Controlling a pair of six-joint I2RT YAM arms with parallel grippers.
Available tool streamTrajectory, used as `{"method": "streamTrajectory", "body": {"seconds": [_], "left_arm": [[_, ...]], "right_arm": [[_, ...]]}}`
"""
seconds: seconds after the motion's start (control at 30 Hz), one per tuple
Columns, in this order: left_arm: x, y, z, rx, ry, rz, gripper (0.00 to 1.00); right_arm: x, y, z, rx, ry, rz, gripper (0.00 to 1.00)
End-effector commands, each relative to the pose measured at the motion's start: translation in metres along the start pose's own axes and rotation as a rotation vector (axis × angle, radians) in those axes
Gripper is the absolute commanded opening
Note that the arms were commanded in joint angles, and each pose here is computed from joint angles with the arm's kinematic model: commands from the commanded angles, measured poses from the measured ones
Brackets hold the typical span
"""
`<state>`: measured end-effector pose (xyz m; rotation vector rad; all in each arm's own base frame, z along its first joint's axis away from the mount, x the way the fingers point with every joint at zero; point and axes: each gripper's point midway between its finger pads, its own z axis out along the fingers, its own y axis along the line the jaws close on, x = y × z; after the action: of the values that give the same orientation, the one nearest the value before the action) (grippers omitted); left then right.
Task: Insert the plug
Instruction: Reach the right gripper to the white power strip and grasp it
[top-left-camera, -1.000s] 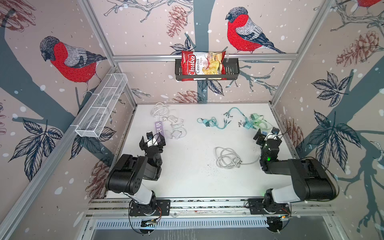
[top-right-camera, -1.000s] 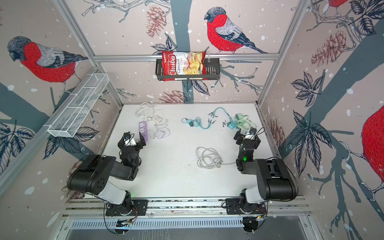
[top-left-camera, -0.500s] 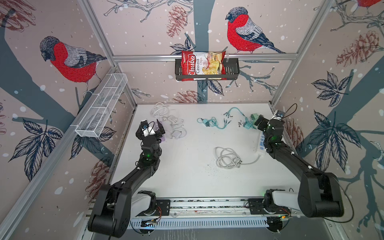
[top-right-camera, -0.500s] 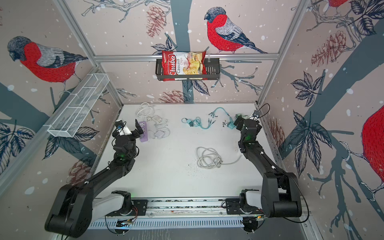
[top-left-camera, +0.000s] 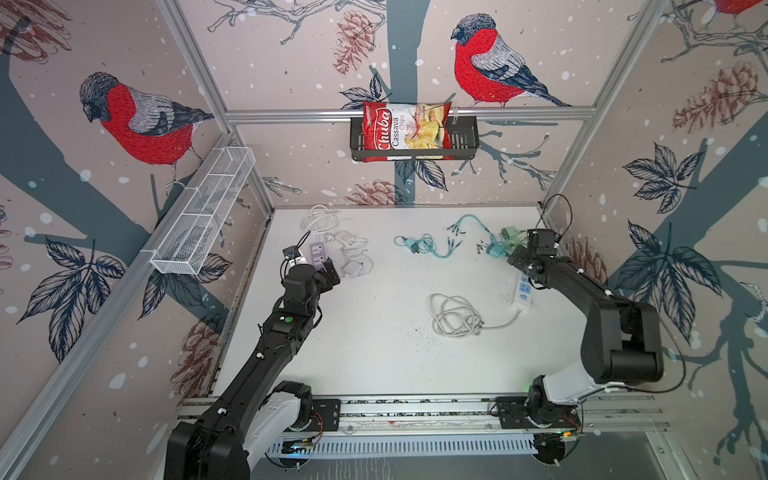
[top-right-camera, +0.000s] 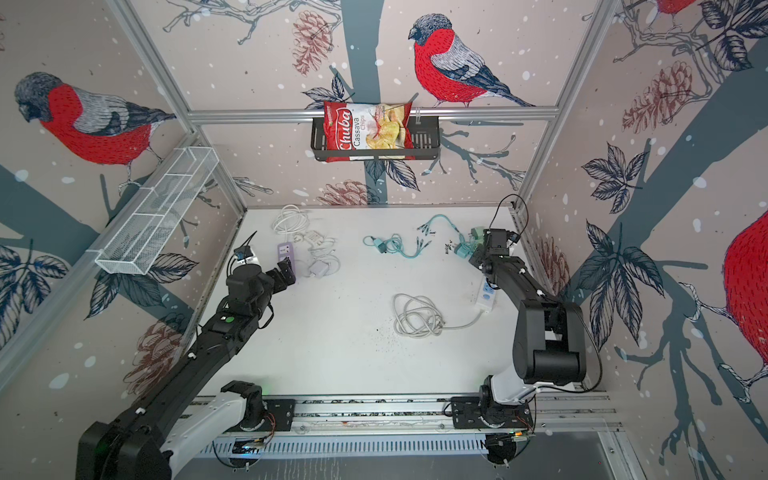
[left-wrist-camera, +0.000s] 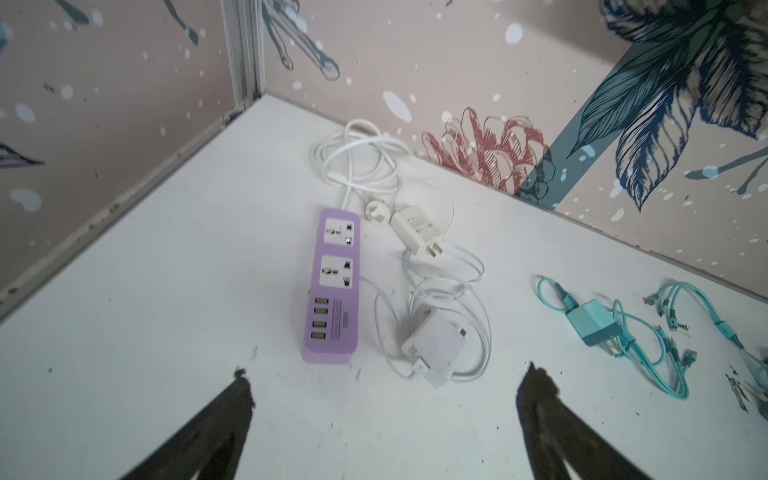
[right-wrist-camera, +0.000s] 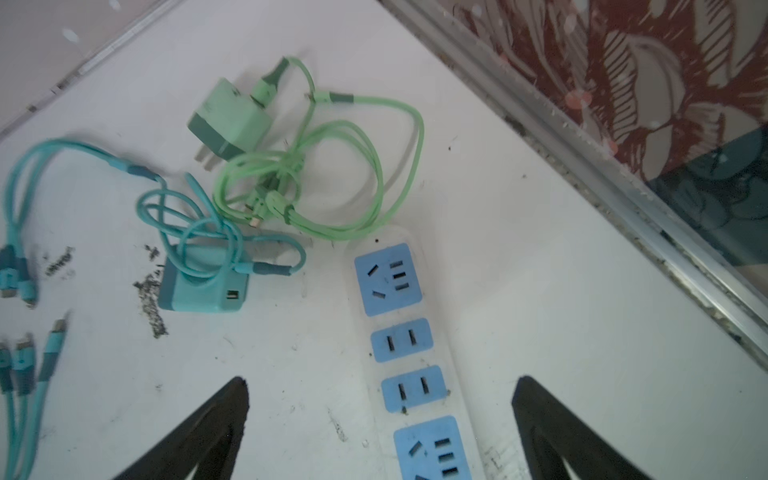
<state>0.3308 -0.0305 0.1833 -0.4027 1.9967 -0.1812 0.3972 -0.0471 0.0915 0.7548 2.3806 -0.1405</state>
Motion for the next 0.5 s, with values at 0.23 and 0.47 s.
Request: {"method": "streamTrajectory", "body": {"seconds": [0.23, 0.47], "left_arm": [[0.058, -0.022, 0.003, 0.082, 0.242, -0.014, 0.97], [0.064, -0.028, 0.006, 0.104, 0.277, 0.007, 0.96]], "right_arm": [[0.045, 0.006, 0.044, 0.031, 0.249, -0.076, 0.94], [0.066, 0.012, 0.044, -0.018, 0.312, -0.073, 0.8]]}}
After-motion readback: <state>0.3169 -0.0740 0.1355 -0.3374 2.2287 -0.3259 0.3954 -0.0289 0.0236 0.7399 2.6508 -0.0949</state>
